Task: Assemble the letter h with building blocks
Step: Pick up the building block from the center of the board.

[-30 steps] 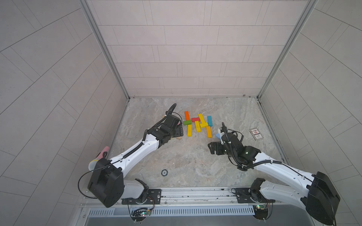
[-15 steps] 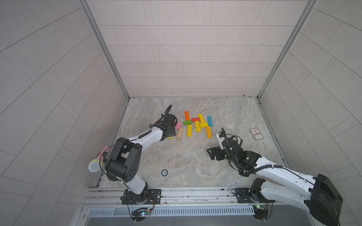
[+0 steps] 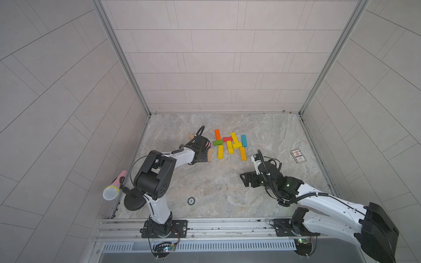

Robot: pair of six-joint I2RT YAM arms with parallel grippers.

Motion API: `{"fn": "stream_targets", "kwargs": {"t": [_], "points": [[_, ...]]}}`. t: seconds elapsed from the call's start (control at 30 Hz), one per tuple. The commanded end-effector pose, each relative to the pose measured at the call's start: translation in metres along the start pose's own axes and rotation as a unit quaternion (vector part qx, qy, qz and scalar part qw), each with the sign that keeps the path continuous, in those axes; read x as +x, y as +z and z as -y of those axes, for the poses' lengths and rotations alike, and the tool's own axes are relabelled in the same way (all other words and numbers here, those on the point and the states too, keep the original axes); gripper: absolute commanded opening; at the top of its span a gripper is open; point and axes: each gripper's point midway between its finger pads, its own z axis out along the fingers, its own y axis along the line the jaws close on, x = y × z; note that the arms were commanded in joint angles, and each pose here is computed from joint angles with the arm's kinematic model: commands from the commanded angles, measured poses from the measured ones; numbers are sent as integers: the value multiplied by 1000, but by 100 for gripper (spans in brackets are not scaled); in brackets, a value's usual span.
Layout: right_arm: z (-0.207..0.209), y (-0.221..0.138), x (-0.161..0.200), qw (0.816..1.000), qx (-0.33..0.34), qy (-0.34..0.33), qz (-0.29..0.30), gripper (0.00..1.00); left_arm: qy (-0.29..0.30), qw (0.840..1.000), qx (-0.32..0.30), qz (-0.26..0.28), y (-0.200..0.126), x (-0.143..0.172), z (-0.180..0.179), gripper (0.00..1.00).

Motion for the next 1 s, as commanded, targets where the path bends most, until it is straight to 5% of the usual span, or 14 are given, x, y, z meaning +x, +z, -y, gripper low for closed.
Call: {"fn": "stream_targets", "kwargs": {"t": [0.0, 0.27, 0.67, 0.97], "points": [[3, -3, -1, 1000, 7, 4, 7, 98, 22, 1000, -7, 12, 0, -8, 4, 73], [6, -5, -1, 1000, 12, 6, 12, 98, 48, 999, -23, 3, 9, -6, 4, 58], [11, -7, 3, 1000, 18, 9, 15, 98, 75, 997, -29, 21, -9, -5, 15, 0], [16, -8, 3, 999, 26, 10, 23, 98, 125, 992, -8, 16, -28, 26, 59, 0]]}}
